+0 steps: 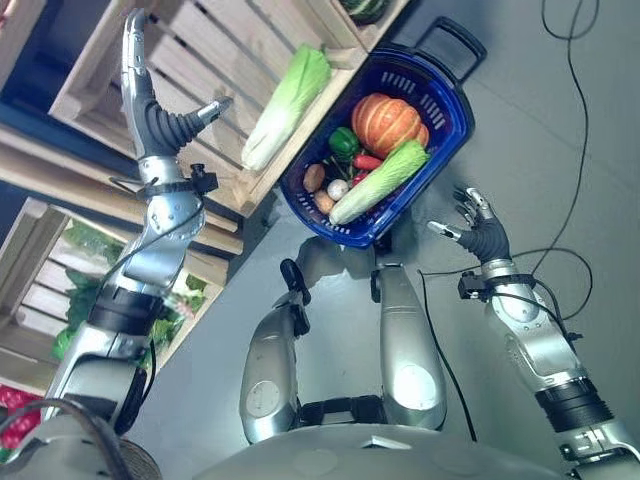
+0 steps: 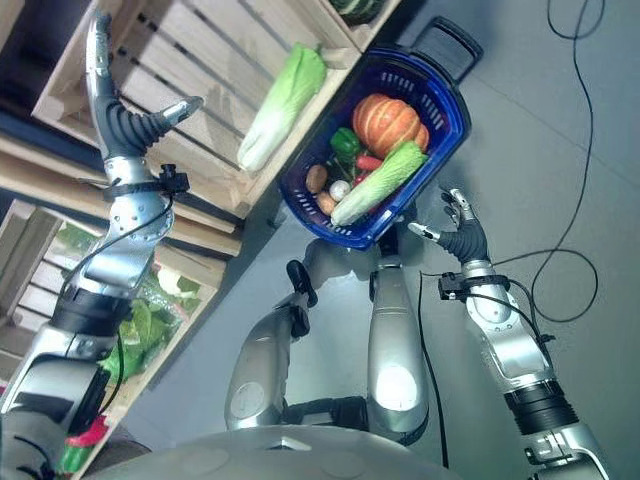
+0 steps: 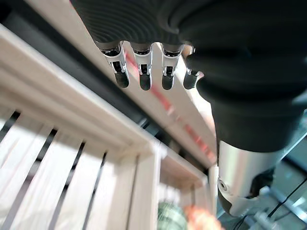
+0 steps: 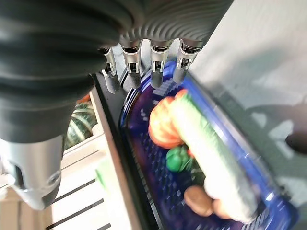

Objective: Pick up fruits and vegetables into the basket

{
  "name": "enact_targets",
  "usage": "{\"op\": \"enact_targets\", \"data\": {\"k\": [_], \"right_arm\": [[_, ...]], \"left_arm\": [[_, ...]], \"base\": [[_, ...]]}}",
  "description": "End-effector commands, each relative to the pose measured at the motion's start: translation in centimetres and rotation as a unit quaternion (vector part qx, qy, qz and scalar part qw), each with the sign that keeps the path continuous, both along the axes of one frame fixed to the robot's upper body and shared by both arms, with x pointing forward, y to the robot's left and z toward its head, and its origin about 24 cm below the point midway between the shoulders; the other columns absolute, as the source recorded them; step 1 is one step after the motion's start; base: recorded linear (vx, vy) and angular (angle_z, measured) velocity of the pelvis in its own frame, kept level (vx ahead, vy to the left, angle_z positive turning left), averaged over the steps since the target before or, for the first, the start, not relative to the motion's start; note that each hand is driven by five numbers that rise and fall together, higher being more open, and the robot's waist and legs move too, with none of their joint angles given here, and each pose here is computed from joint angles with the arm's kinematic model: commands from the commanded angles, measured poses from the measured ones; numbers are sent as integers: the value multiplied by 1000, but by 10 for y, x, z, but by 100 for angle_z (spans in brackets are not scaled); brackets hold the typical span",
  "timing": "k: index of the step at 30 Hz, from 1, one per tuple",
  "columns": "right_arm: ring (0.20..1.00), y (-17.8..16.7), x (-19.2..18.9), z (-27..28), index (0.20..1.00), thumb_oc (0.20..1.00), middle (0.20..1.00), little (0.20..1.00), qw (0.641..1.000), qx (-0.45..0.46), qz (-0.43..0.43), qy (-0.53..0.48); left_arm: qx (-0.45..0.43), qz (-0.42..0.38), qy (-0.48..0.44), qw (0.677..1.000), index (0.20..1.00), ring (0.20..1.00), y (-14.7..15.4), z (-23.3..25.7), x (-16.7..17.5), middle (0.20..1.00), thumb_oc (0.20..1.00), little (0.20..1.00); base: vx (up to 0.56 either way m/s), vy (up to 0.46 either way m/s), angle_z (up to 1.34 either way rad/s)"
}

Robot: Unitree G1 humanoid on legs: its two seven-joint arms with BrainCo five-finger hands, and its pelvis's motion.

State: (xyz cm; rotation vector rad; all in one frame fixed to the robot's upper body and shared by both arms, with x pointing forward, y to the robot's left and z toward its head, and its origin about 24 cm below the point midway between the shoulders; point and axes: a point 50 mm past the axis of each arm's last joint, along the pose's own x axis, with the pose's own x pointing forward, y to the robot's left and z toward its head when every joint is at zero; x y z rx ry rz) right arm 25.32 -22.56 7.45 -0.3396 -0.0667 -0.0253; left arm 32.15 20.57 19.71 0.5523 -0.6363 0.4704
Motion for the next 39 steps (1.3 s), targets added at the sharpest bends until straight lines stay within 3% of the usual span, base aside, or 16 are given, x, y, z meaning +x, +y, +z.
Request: {"op": "enact_targets", "data": {"k": [1, 15, 30, 39], "right_arm": [[1000, 6, -7, 16, 1000, 1000, 1000, 1000, 999, -31, 23, -38], [1000, 14, 7, 24, 1000, 1000, 1000, 1000, 997, -55, 21, -45], [1000, 12, 15, 32, 1000, 1000, 1000, 1000, 997, -51, 0, -53], [1000, 14, 19, 35, 1000, 1000, 1000, 1000, 998, -41, -1, -57]], "left_arm": [[-4, 40, 7, 999, 1000, 1000, 14, 3, 7, 1000, 1000, 1000], [-69, 132, 175, 973, 1000, 1000, 40, -42, 51, 1000, 1000, 1000], [-136, 264, 248, 922, 1000, 1000, 98, -62, 40, 1000, 1000, 1000], [-125, 296, 276, 906, 1000, 1000, 115, -64, 35, 1000, 1000, 1000]], "base": [[16, 68, -22], [15, 43, -12], [-2, 18, -1], [3, 4, 0]]}}
